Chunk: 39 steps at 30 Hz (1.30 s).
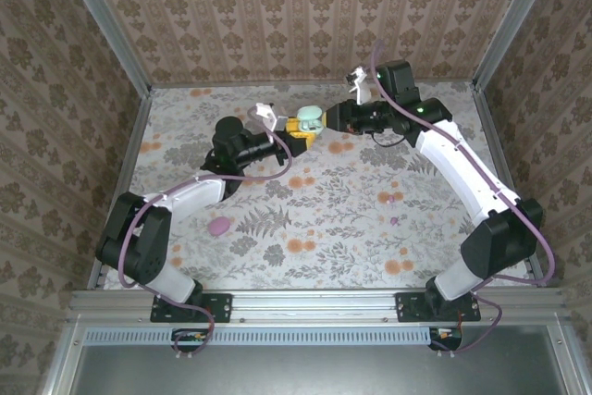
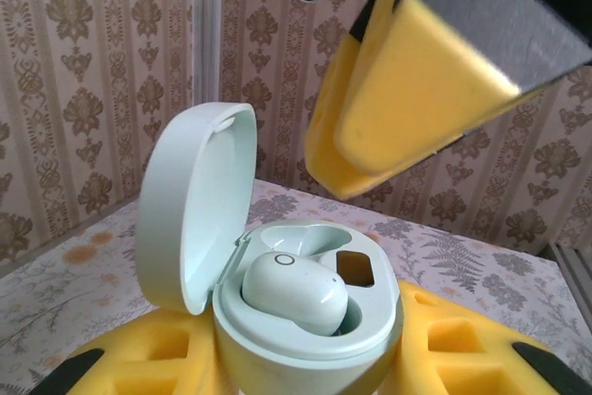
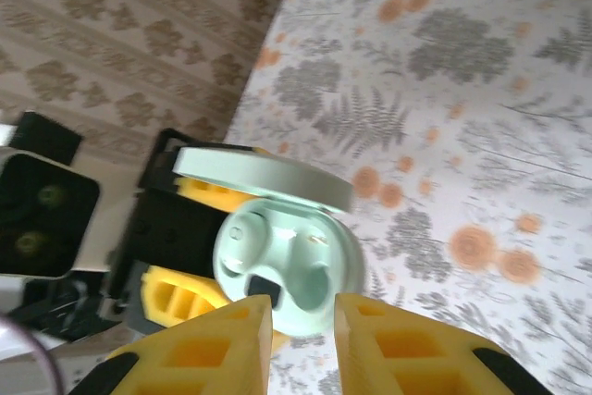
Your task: Insert wireless bluetooth earbuds into charging case
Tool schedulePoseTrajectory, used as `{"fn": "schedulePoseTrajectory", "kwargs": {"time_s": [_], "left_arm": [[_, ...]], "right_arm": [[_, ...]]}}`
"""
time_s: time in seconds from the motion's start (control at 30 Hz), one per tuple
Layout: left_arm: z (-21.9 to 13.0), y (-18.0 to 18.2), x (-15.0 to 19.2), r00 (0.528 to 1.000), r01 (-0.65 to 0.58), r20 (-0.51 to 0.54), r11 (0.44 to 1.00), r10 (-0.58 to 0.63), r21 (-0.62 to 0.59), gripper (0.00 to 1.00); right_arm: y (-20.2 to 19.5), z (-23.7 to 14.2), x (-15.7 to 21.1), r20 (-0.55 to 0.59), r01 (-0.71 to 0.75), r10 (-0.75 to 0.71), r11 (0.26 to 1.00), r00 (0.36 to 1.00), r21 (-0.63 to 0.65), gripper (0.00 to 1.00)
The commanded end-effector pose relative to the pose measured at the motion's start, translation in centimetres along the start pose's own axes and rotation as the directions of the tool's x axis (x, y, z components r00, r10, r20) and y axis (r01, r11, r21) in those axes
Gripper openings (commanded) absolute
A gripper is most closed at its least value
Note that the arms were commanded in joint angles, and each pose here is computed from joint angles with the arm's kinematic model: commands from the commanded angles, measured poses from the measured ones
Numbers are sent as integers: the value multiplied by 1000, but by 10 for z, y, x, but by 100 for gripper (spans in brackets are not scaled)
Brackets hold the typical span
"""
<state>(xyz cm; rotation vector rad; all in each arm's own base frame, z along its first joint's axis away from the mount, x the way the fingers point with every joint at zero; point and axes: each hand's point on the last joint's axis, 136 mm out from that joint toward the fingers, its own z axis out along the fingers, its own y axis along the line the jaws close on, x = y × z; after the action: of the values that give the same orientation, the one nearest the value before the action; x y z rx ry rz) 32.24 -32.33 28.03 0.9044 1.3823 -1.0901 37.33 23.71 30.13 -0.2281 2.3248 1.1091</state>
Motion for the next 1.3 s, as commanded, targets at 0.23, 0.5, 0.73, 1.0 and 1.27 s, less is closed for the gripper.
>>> {"fn": "schedulePoseTrajectory", "kwargs": {"time_s": [0.23,0.5,0.73,1.0,1.27], "left_arm": [[-31,48,10,998,-37,-67,953,17,-301,24],[-85,88,14,995,-25,-97,859,-29,-511,23],[-146,103,6,995,-31,-91,771,-35,-636,23],[-201,115,-2,996,-20,-72,679,-49,-734,23],[-231,124,-6,997,-1,-49,615,-61,-789,23]], "right_arm": [[-77,12,54,-26,-157,169,954,985,256,27],[-54,102,112,-228,-122,169,971,959,204,30],[-14,188,170,-414,37,29,988,910,151,31],[22,243,213,-443,327,-278,945,852,36,37],[30,273,243,-472,477,-438,878,765,-42,43]]}}
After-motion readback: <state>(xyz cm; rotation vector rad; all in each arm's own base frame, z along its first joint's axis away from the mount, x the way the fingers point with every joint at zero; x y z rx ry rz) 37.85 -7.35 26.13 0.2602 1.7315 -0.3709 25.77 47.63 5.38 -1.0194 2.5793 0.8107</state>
